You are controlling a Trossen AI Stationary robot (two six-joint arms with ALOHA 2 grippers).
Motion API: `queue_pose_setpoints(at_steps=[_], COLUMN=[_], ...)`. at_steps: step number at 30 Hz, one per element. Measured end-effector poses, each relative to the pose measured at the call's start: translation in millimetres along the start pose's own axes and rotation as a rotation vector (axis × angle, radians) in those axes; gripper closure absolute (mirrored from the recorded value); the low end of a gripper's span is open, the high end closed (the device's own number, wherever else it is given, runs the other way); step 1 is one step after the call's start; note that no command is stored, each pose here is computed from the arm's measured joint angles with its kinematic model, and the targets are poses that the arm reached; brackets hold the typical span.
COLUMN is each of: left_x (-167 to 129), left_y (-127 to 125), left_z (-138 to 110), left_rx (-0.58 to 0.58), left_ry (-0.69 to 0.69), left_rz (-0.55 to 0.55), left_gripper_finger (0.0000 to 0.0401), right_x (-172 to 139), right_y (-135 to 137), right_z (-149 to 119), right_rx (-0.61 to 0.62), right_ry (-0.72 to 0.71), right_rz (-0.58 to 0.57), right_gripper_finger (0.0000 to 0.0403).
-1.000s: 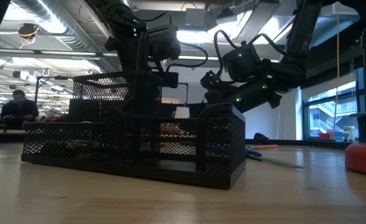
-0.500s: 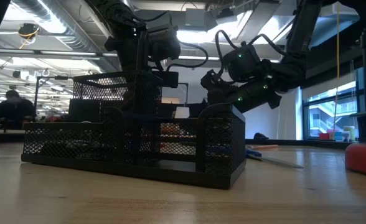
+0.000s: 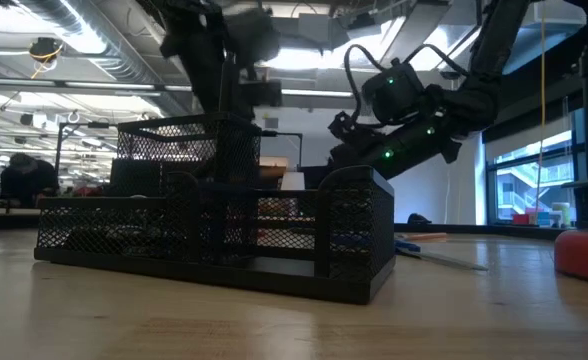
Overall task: Pick and place office supplies into organizer
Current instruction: Put the left orange pencil into the desk organizer
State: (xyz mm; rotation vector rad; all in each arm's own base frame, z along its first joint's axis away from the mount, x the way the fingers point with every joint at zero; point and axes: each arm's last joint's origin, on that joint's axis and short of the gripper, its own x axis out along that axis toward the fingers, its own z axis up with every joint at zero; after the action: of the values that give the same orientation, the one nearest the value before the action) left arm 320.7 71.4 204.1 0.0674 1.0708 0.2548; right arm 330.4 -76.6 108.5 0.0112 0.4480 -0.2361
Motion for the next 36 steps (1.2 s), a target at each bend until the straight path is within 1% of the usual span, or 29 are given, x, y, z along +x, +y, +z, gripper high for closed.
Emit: queue_pose_setpoints(at_steps=[3, 5, 9, 12, 14, 17, 20, 23, 26, 29, 36], left_x=[-19, -32, -60, -79, -89, -97, -97, -92, -86, -84, -90], left_y=[7, 11, 16, 15, 11, 1, -13, -27, -39, -49, -72], left_z=[2, 3, 1, -5, -10, -18, -27, -39, -52, -62, -66], left_rx=[-0.026, -0.061, -0.094, -0.118, -0.120, -0.088, -0.019, 0.036, 0.043, 0.052, 0.116], left_ry=[-0.090, -0.187, -0.397, -0.518, -0.601, -0.731, -0.891, -1.021, -1.087, -1.111, -1.167], left_rz=[0.016, 0.018, -0.060, -0.123, -0.177, -0.306, -0.437, -0.524, -0.571, -0.615, -0.681], left_gripper_finger=[0.0385, 0.0385, 0.0385, 0.0385, 0.0385, 0.0385, 0.0385, 0.0385, 0.0385, 0.0385, 0.0385], right_x=[-4, -4, -4, -4, -4, -4, -4, -4, -4, -4, -4], right_y=[0, 0, 0, 0, 0, -1, -1, -1, -1, -1, -1], right_z=[0, -3, -6, -6, -7, -7, -7, -7, -7, -6, -5], right_rx=[0.000, 0.003, -0.002, -0.002, -0.007, -0.018, -0.020, -0.020, -0.006, 0.000, 0.006], right_ry=[-0.002, 0.014, 0.044, 0.045, 0.054, 0.053, 0.058, 0.058, 0.056, 0.051, 0.038], right_rz=[0.000, 0.000, -0.001, -0.002, -0.001, -0.002, -0.002, -0.002, -0.003, -0.004, -0.004], right_gripper_finger=[0.0179, 0.0178, 0.0178, 0.0178, 0.0178, 0.0178, 0.0178, 0.0178, 0.0178, 0.0178, 0.0178])
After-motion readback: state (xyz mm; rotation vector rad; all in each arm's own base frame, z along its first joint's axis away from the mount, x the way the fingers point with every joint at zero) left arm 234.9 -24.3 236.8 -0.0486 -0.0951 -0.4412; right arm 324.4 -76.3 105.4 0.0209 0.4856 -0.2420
